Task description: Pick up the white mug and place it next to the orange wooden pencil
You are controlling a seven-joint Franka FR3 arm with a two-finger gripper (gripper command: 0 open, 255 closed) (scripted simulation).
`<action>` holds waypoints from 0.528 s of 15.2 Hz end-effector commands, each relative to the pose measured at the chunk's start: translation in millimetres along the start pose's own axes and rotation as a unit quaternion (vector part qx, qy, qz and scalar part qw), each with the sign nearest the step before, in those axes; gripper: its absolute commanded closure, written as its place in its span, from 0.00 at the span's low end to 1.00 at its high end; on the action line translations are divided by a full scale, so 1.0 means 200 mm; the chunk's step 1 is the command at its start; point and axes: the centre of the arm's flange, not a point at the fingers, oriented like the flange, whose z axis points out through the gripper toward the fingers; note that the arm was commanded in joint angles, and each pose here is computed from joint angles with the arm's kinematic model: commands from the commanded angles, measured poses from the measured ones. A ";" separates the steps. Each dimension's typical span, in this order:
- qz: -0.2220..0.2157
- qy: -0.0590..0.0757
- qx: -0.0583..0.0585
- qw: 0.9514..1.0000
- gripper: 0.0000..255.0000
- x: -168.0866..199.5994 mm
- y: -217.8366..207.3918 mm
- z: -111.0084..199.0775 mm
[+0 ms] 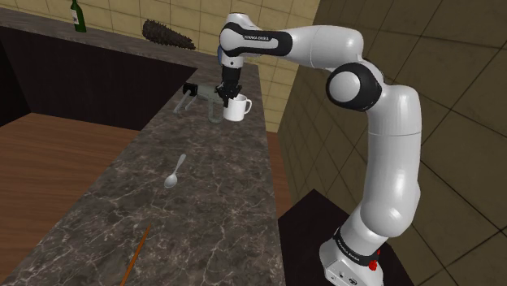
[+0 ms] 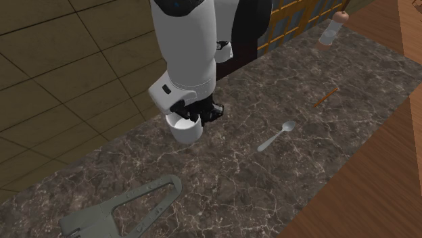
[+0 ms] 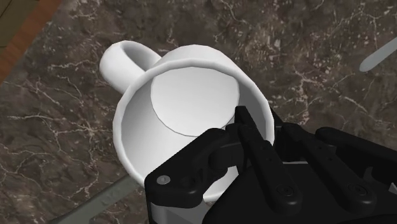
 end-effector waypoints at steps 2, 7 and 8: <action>0.000 0.000 0.000 1.000 1.00 -0.01 0.00 -0.08; 0.000 0.000 0.000 1.000 1.00 -0.01 0.00 -0.22; 0.000 0.000 0.000 1.000 1.00 -0.01 0.00 -0.24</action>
